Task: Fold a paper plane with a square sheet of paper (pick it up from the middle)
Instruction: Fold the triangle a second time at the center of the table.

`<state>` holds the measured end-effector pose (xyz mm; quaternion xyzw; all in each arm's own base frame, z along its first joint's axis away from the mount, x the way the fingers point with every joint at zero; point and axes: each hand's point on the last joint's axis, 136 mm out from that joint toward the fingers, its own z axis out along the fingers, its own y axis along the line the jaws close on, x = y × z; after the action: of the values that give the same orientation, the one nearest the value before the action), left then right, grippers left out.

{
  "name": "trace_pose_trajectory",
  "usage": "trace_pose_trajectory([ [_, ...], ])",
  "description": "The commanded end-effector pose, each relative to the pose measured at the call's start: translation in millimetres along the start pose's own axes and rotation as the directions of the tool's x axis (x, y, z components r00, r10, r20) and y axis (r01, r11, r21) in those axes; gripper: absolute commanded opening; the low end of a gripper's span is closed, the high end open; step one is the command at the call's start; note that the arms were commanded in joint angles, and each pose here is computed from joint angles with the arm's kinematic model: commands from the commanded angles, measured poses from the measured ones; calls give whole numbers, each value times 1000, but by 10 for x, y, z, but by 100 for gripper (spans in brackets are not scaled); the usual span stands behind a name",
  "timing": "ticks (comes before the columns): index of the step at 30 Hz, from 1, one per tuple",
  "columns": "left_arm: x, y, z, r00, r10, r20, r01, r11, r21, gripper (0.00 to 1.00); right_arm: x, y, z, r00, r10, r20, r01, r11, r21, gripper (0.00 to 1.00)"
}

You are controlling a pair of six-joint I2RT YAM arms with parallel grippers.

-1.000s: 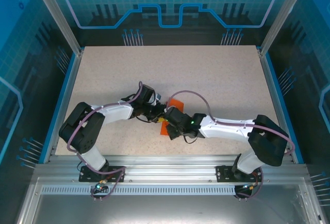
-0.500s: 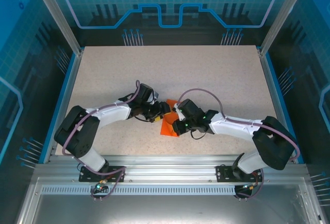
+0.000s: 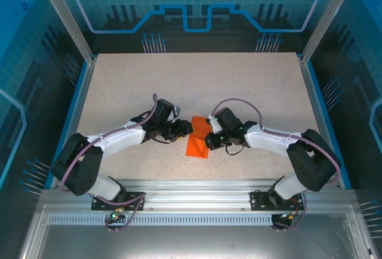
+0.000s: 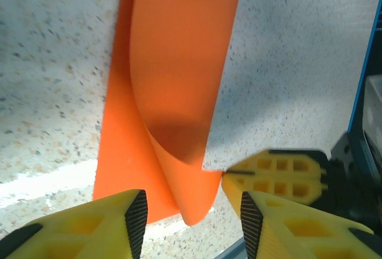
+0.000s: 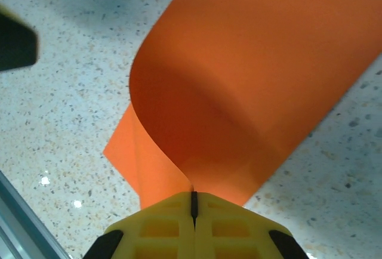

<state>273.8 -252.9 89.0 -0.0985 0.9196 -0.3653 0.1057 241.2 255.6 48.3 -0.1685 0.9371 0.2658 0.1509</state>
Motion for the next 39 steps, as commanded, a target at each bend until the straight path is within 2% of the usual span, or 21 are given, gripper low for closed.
trace_pose_trajectory([
  [1,132,15,5,999,40,-23,-41,999,-13,45,-94,-14,-3,1000,-6,-12,5,999,-32,2],
  [16,204,-220,303,995,66,-75,-64,997,40,39,-181,-211,134,998,21,-61,-25,998,-55,3],
  [28,151,-242,551,995,52,-87,-50,998,23,36,-203,-281,111,998,40,-53,-43,997,-61,4],
  [39,137,-150,622,997,15,-73,-15,1000,4,34,-188,-103,8,995,95,-20,-98,975,-197,18],
])
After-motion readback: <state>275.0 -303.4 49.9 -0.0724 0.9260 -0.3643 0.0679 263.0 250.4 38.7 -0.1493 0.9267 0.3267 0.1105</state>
